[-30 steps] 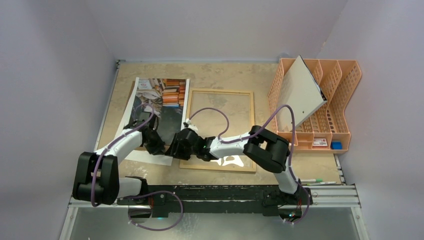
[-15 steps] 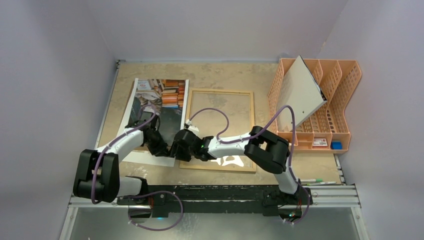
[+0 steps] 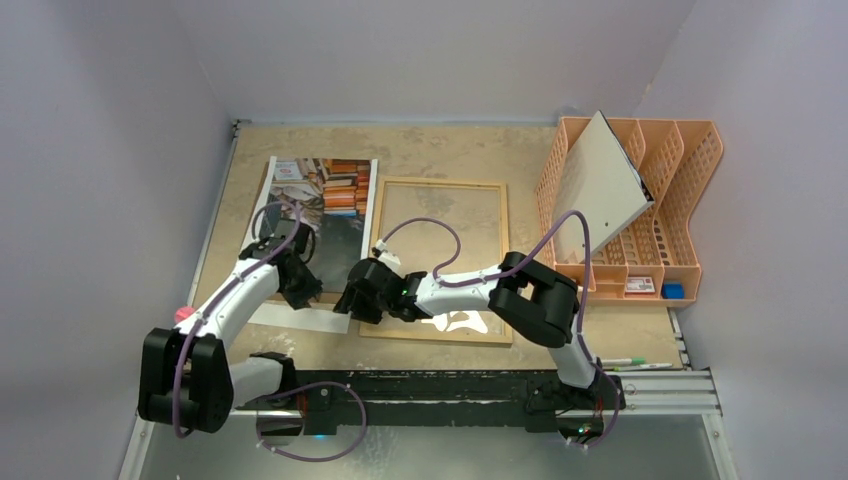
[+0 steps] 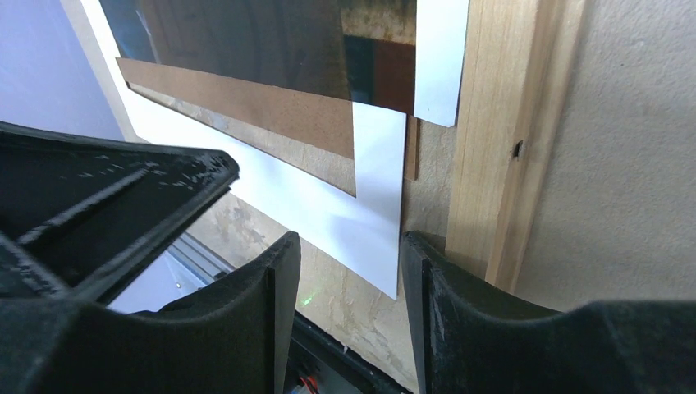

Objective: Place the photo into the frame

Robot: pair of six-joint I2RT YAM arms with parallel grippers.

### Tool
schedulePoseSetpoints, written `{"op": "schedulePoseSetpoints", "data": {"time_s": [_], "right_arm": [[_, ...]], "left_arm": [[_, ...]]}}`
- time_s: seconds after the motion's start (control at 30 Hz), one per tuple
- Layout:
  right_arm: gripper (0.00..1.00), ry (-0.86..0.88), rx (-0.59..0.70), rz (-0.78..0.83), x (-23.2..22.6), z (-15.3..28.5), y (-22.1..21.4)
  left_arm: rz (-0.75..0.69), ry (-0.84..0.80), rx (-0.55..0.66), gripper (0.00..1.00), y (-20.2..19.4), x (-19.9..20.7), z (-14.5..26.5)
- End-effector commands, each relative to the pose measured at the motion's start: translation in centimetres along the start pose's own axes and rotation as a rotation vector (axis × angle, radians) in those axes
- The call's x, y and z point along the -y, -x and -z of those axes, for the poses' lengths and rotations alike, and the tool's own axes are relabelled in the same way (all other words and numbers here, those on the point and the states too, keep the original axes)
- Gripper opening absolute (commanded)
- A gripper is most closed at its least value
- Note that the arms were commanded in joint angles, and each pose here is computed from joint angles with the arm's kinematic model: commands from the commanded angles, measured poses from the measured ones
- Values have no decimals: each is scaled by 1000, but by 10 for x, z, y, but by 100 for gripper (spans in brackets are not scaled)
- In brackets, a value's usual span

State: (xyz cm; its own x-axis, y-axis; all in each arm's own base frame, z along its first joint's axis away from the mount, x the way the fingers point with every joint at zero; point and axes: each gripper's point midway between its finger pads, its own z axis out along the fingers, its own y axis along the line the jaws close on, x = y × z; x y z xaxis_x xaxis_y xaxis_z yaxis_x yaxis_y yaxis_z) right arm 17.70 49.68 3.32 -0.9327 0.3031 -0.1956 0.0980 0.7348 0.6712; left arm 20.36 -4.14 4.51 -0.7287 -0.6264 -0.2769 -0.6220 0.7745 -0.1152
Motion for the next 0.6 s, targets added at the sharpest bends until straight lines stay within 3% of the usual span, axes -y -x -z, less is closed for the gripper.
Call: {"op": "schedulePoseSetpoints", "data": {"time_s": [0.0, 0.27, 0.57], "right_arm": [[52, -54, 8, -21, 14, -2, 1], [52, -50, -31, -15, 15, -6, -7], [55, 235, -110, 21, -36, -1, -16]], "left_arm": [[82, 100, 2, 24, -8, -19, -11], [122, 161, -83, 10, -33, -33, -34], [119, 157, -159, 6, -52, -34, -42]]}}
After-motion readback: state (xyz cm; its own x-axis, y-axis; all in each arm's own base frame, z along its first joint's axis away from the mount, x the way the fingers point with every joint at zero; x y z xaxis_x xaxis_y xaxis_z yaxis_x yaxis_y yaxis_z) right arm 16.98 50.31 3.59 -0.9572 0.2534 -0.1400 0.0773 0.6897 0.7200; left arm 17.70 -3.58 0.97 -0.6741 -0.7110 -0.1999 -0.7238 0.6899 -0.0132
